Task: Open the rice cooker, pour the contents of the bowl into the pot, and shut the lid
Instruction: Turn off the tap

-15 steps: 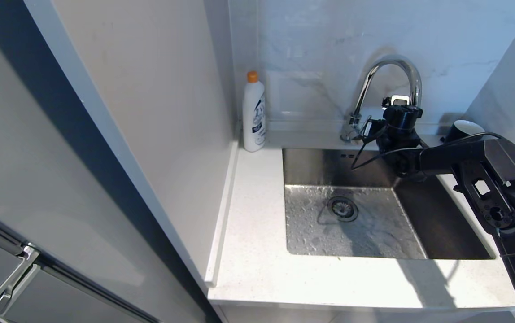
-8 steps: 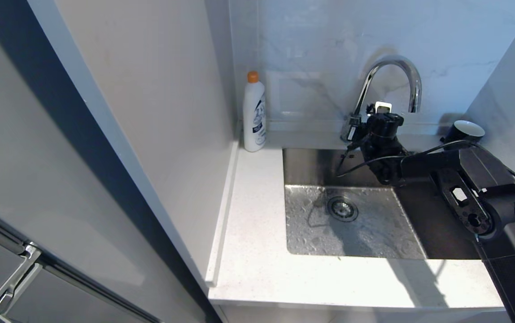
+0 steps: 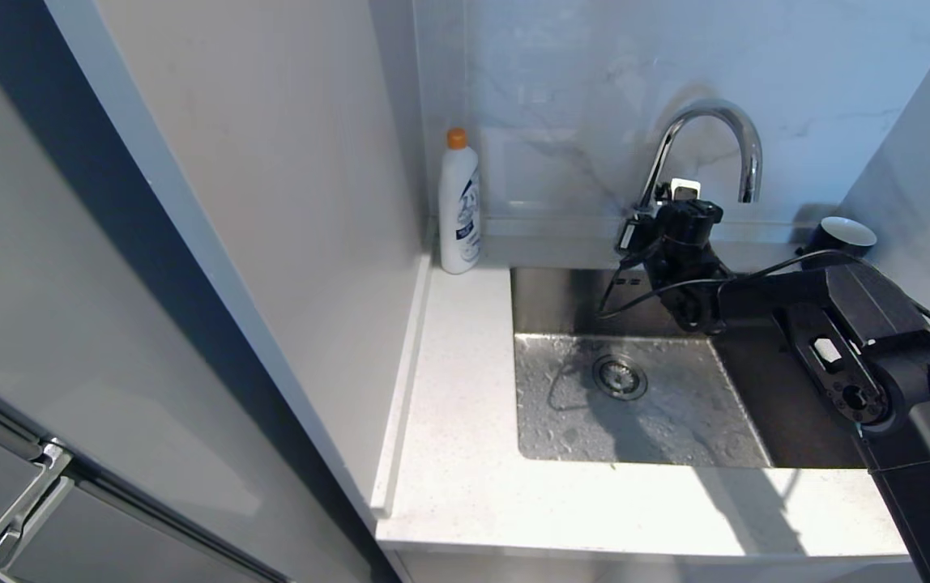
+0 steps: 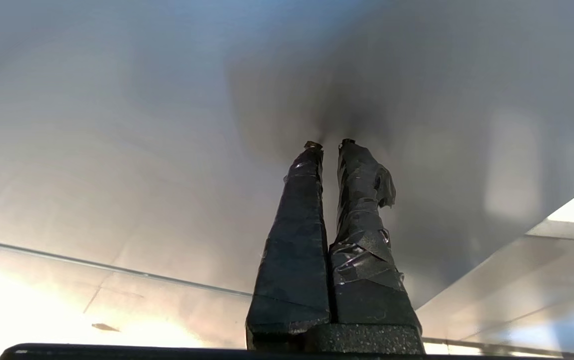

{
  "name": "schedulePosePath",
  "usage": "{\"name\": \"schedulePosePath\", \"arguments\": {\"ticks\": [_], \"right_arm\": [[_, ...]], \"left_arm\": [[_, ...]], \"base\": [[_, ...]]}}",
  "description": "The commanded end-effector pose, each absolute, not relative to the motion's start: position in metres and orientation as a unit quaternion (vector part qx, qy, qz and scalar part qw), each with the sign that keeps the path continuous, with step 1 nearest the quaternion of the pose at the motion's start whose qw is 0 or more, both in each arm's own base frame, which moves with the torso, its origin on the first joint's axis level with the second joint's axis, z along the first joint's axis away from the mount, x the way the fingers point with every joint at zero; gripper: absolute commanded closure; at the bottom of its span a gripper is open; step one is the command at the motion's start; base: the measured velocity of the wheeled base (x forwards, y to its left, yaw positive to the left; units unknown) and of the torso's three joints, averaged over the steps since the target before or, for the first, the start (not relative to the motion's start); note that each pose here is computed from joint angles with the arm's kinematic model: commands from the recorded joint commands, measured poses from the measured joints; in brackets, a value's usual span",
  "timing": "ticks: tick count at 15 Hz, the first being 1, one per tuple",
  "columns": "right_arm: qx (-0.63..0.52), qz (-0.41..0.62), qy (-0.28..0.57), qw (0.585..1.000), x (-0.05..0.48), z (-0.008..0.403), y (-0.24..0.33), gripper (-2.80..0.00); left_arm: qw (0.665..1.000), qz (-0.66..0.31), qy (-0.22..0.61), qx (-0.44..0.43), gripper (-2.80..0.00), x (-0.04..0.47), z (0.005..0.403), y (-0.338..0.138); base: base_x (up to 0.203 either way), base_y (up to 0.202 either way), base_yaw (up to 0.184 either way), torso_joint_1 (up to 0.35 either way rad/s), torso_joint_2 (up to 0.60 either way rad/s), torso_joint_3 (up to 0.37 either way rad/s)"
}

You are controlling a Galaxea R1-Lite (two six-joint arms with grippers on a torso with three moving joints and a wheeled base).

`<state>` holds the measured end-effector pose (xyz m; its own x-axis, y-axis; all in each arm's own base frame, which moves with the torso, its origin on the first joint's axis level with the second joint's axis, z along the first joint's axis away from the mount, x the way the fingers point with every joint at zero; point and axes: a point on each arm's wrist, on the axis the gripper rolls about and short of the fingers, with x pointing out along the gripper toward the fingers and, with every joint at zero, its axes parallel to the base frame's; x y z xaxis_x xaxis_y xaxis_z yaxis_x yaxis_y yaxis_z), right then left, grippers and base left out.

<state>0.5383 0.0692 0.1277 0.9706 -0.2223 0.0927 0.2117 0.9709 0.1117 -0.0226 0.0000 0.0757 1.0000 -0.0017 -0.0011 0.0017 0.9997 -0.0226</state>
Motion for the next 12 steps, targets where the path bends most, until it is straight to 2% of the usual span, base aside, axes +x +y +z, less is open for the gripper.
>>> {"name": "schedulePosePath", "arguments": {"ticks": [1, 4, 7, 12], "right_arm": [[0.056, -0.109, -0.066, 0.99, 0.535, 0.14, 0.071, 0.0], [0.052, -0.121, -0.069, 0.989, 0.533, 0.148, 0.062, 0.0], [0.056, -0.127, -0.08, 0.987, 0.518, 0.183, 0.055, 0.0], [0.042, -0.104, -0.02, 0.993, 0.475, 0.214, 0.062, 0.0]], "left_arm": [[1.0, -0.001, 0.002, -0.012, 0.0, -0.022, 0.075, 0.0], [1.0, -0.001, 0.001, -0.012, 0.0, -0.022, 0.075, 0.0], [1.0, -0.001, 0.002, -0.012, 0.0, -0.022, 0.075, 0.0], [1.0, -0.001, 0.002, -0.012, 0.0, -0.022, 0.075, 0.0]], "base": [[0.0, 0.0, 0.0, 0.0, 0.0, 0.0], [0.0, 0.0, 0.0, 0.0, 0.0, 0.0], [0.0, 0.0, 0.0, 0.0, 0.0, 0.0], [0.0, 0.0, 0.0, 0.0, 0.0, 0.0]]}}
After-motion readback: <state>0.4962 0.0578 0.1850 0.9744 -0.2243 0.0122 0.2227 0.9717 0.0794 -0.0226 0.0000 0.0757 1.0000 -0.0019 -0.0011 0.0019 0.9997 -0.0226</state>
